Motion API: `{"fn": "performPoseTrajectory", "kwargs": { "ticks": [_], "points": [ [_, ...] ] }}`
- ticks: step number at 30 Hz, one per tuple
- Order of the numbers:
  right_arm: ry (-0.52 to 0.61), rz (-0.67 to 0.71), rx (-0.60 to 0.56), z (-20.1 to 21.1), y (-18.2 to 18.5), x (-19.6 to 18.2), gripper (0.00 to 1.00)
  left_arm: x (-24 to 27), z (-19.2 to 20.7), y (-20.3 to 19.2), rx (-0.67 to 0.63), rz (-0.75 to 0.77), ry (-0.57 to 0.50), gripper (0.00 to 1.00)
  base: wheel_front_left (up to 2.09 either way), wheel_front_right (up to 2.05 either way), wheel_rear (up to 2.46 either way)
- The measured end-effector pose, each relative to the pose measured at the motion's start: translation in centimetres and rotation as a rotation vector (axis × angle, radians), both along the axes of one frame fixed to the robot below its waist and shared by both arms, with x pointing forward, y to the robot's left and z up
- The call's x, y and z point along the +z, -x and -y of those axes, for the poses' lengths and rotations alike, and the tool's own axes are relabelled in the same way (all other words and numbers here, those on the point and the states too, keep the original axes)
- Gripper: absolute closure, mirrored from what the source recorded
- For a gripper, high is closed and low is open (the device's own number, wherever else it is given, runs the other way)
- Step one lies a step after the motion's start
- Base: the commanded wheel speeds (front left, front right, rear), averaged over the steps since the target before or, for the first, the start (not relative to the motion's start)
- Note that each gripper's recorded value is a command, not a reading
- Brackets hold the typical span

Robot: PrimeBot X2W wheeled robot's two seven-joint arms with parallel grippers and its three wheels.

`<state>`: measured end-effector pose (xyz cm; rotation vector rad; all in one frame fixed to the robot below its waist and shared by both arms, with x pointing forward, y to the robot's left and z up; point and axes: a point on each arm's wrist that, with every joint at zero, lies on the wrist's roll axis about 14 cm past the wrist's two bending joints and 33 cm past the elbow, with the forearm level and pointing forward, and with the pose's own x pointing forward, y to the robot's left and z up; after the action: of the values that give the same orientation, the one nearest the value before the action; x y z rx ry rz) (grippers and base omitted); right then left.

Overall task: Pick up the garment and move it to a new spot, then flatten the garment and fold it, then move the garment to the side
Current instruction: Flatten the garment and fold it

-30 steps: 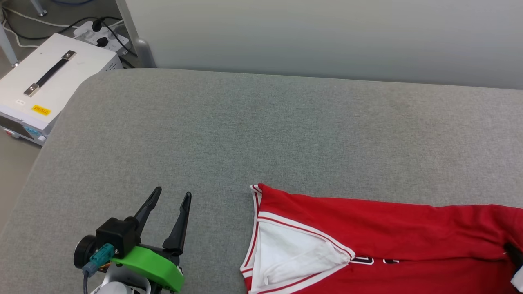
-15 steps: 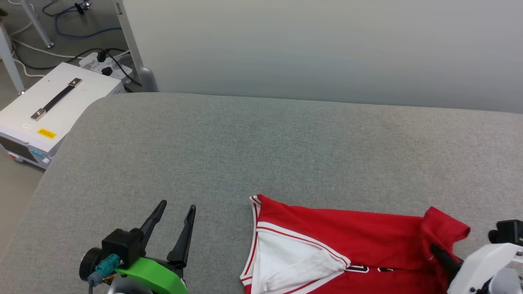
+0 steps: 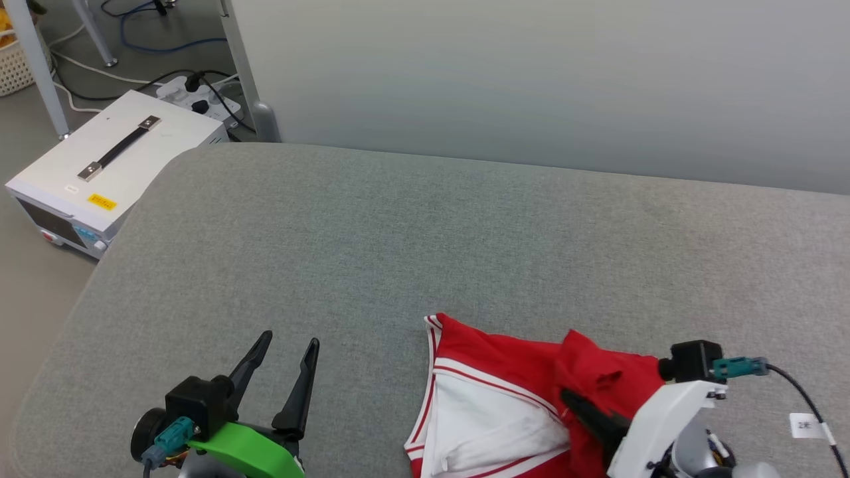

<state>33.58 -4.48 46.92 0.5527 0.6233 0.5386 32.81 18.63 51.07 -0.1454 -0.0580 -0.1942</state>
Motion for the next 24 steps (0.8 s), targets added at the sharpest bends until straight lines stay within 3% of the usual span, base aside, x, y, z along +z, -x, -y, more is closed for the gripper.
{"fn": "performPoseTrajectory", "kwargs": {
  "ticks": [5, 16, 17, 18, 19, 24],
  "points": [
    [-0.097, -0.024, 0.112, -4.9, 1.1, -0.2, 1.00, -0.2, -0.5, 0.2, 0.017, -0.006, 0.001, 0.00, 0.00, 0.00, 0.00],
    [-0.043, 0.016, 0.169, -8.1, 0.2, -1.6, 1.00, -0.1, -1.4, 0.4, 0.056, -0.005, 0.025, 0.00, 0.00, 0.00, 0.00],
    [-0.040, 0.017, 0.172, -8.3, 0.1, -1.7, 0.89, -0.2, -1.4, 0.4, 0.057, -0.007, 0.026, 0.00, 0.00, 0.00, 0.00],
    [-0.032, 0.018, 0.184, -8.6, 0.2, -1.9, 0.09, -0.2, -1.4, 0.4, 0.057, -0.009, 0.028, 0.00, 0.00, 0.00, 0.00],
    [-0.033, 0.019, 0.191, -8.9, 0.2, -2.0, 0.00, -0.3, -1.4, 0.4, 0.058, -0.012, 0.029, 0.00, 0.00, 0.00, 0.00],
    [-0.034, 0.054, 0.243, -10.5, 0.7, -1.5, 0.00, -0.5, -1.4, 0.4, 0.060, -0.017, 0.031, 0.00, 0.00, 0.00, 0.00]
  ]
}}
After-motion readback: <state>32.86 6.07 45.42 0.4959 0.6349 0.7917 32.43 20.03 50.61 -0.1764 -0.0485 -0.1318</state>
